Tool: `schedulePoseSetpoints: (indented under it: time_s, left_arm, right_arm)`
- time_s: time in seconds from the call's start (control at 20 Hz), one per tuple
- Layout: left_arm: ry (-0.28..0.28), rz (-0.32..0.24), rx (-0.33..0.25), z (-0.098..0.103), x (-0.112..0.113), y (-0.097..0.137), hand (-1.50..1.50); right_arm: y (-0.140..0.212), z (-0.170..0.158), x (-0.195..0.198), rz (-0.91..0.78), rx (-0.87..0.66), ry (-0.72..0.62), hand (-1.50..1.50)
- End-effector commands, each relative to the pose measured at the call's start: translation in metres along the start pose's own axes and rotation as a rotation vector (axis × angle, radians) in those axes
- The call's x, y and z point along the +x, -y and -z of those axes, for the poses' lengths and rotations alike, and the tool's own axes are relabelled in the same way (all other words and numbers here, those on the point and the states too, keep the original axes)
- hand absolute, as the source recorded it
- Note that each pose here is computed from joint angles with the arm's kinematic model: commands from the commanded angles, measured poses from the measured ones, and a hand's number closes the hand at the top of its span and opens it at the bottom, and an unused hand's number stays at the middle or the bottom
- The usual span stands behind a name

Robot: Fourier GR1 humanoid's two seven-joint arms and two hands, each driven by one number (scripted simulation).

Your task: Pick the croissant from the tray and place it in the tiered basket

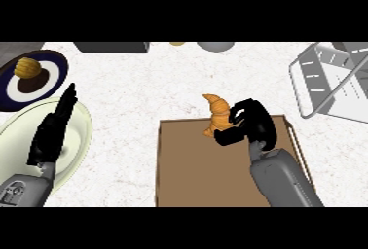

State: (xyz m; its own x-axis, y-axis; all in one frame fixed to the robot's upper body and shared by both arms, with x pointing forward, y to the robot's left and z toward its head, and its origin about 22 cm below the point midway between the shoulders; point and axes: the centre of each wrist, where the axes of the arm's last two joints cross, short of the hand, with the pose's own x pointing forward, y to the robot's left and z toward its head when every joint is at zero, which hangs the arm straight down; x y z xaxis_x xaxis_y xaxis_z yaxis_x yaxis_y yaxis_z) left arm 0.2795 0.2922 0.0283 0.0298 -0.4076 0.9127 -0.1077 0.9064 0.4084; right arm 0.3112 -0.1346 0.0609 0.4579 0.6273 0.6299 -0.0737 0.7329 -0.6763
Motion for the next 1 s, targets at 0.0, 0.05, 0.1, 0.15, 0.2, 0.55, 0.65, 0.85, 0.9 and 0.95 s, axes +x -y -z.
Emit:
schedulePoseSetpoints:
  time_s: [0.0,0.05,0.1,0.15,0.2,0.55,0.65,0.85,0.9,0.95]
  left_arm:
    - [-0.009,0.002,0.012,0.002,-0.009,-0.012,0.0]
    - [-0.002,0.003,0.014,0.007,-0.001,-0.011,0.0]
    - [-0.026,-0.007,0.047,0.009,0.008,-0.009,0.0]
    - [-0.004,0.014,0.018,-0.002,0.003,-0.006,0.0]
    - [-0.006,-0.002,0.014,0.001,0.004,-0.007,0.0]
    - [-0.018,-0.014,0.017,-0.008,-0.001,0.002,0.0]
    - [-0.007,0.008,0.013,0.006,0.007,-0.018,0.0]
    - [-0.015,0.005,0.025,-0.003,0.0,0.01,0.0]
    - [0.003,0.001,0.0,0.014,0.018,-0.007,0.0]
    - [-0.016,0.001,0.009,0.008,0.002,-0.005,0.0]
  right_arm:
    - [0.027,-0.009,0.011,-0.032,0.058,0.33,1.5]
    - [0.059,-0.016,0.017,0.016,0.028,0.358,1.5]
    - [0.072,-0.023,0.013,0.076,-0.04,0.386,1.5]
    - [0.084,-0.023,0.022,0.109,-0.069,0.396,1.5]
    - [0.097,-0.021,0.024,0.113,-0.161,0.398,1.5]
    - [0.203,-0.038,0.022,0.171,-0.392,0.477,1.5]
    - [0.221,-0.04,0.027,0.135,-0.471,0.45,1.5]
    - [0.275,-0.036,0.016,0.019,-0.518,0.409,1.5]
    - [0.262,-0.014,0.019,0.023,-0.527,0.389,1.5]
    - [0.282,-0.039,0.022,0.001,-0.501,0.413,1.5]
